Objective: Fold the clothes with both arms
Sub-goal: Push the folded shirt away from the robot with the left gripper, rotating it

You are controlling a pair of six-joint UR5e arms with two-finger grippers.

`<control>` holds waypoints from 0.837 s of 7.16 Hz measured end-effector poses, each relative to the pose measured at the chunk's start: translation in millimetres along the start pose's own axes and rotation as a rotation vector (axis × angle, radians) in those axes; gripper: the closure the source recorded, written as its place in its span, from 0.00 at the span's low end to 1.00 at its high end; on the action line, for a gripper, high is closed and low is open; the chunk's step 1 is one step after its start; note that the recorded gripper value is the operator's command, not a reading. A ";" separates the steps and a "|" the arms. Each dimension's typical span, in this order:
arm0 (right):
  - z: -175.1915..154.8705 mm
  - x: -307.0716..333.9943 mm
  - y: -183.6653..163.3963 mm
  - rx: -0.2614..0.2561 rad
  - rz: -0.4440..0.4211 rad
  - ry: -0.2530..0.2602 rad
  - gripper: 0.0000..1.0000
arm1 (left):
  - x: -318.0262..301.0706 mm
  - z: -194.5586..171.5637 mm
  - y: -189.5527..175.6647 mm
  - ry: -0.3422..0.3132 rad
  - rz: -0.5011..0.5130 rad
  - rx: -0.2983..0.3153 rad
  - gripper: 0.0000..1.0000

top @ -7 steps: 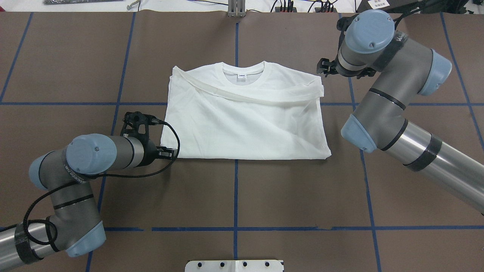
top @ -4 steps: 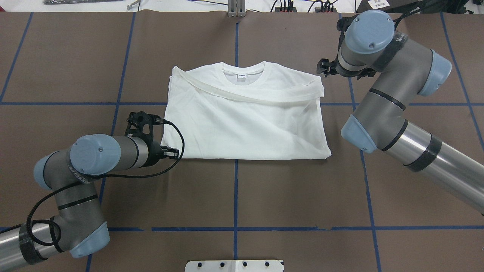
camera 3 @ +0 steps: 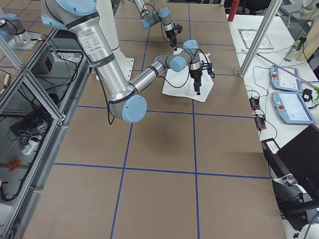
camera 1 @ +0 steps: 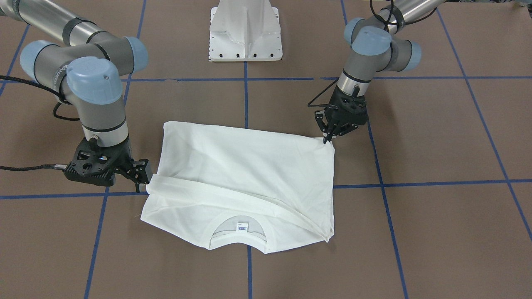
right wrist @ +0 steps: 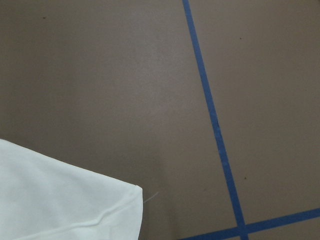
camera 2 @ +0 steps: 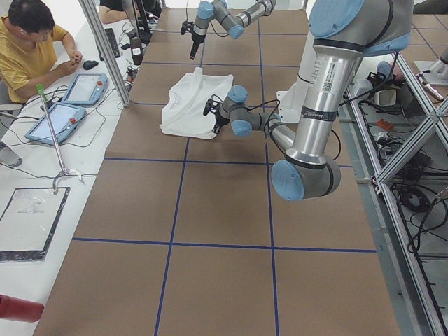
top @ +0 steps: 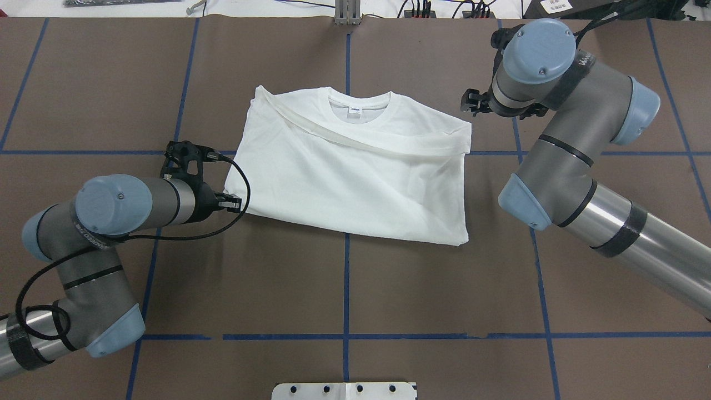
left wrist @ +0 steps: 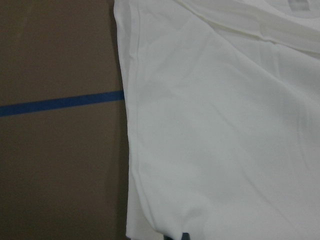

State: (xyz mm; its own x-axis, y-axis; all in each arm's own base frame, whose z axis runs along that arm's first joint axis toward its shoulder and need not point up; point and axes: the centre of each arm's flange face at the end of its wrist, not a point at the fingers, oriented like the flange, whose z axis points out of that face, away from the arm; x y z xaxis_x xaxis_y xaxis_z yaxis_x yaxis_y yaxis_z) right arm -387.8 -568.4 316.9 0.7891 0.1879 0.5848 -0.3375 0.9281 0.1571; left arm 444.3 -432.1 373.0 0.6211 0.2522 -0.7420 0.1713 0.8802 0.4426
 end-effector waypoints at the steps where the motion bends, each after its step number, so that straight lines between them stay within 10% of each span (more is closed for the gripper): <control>1: -5.1 -10.1 8.8 -0.002 0.013 -0.017 0.00 | -35.9 1.4 -19.3 -0.055 0.047 0.022 1.00; 6: -29.0 -41.4 41.6 -0.010 0.060 -0.083 0.00 | -146.0 88.6 -191.7 -0.280 0.136 0.105 1.00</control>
State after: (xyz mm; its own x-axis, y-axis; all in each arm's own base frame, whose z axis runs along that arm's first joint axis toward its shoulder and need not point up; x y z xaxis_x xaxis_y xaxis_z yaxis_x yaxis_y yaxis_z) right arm -419.6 -528.3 276.1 0.7219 0.2167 0.6572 -0.3775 0.9193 0.1115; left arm 388.5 -673.3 441.0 0.8274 0.2311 -0.5119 0.1414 0.7963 0.5881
